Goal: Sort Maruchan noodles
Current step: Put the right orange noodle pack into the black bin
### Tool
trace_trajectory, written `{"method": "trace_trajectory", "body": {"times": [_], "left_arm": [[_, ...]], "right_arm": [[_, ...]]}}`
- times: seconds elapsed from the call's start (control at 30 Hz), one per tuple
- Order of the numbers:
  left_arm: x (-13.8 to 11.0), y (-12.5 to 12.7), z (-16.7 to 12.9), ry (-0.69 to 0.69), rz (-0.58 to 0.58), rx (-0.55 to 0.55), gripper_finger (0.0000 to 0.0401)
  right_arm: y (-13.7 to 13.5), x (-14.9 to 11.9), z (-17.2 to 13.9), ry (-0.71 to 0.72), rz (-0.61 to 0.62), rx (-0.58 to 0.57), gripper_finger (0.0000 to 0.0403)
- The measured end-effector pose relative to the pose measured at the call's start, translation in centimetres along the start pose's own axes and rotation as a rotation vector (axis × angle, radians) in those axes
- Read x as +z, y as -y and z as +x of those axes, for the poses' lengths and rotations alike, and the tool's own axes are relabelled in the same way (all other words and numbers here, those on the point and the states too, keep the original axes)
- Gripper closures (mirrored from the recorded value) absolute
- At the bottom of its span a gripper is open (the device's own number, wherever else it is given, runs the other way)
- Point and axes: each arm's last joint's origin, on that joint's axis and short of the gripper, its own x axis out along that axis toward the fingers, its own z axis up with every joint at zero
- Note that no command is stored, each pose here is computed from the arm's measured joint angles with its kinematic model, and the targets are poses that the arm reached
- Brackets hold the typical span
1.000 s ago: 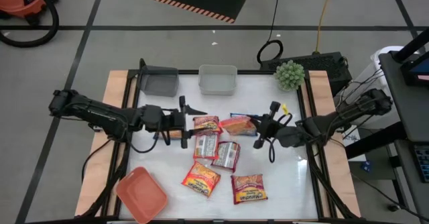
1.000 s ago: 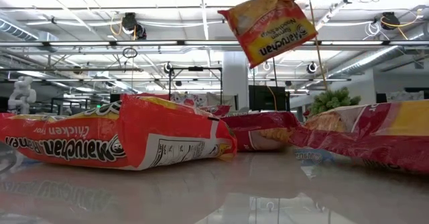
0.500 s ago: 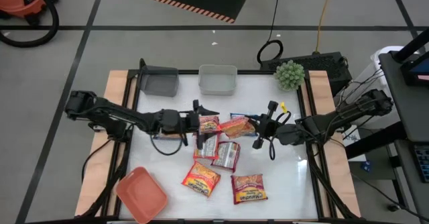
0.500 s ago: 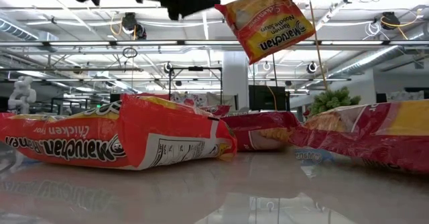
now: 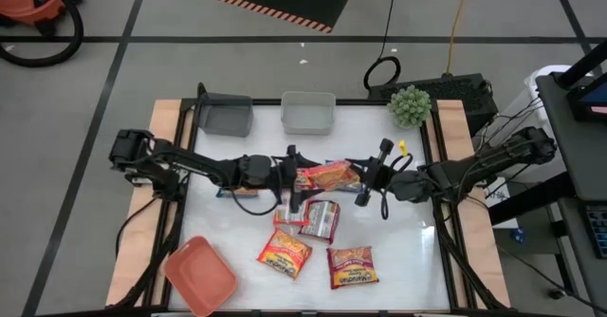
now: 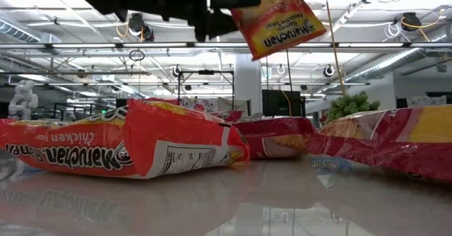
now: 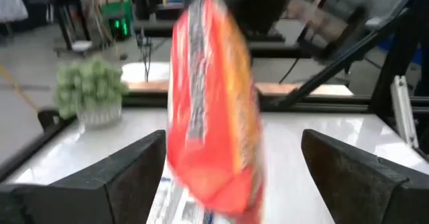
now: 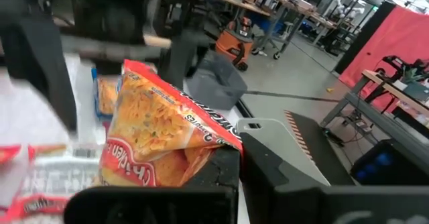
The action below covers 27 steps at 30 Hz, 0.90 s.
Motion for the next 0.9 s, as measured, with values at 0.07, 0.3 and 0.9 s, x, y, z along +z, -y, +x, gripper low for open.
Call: {"method": "trace_trajectory", "body": {"times": [0.07, 0.3, 0.9], "left_arm": [[-0.2, -0.2, 0.6, -0.007, -0.005, 0.007, 0.005], [0.7, -0.2, 1.2, 0.025, -0.005, 0.017, 0.0052], [0.8, -0.3, 1.2, 0.026, 0.018, 0.027, 0.0263]], "right_arm": [[0.1, 0.1, 0.0, 0.004, 0.007, -0.003, 0.0403], [0.1, -0.1, 0.2, -0.009, -0.004, -0.009, 0.0403], [0.1, -0.2, 0.2, -0.016, -0.012, -0.009, 0.0403]]}}
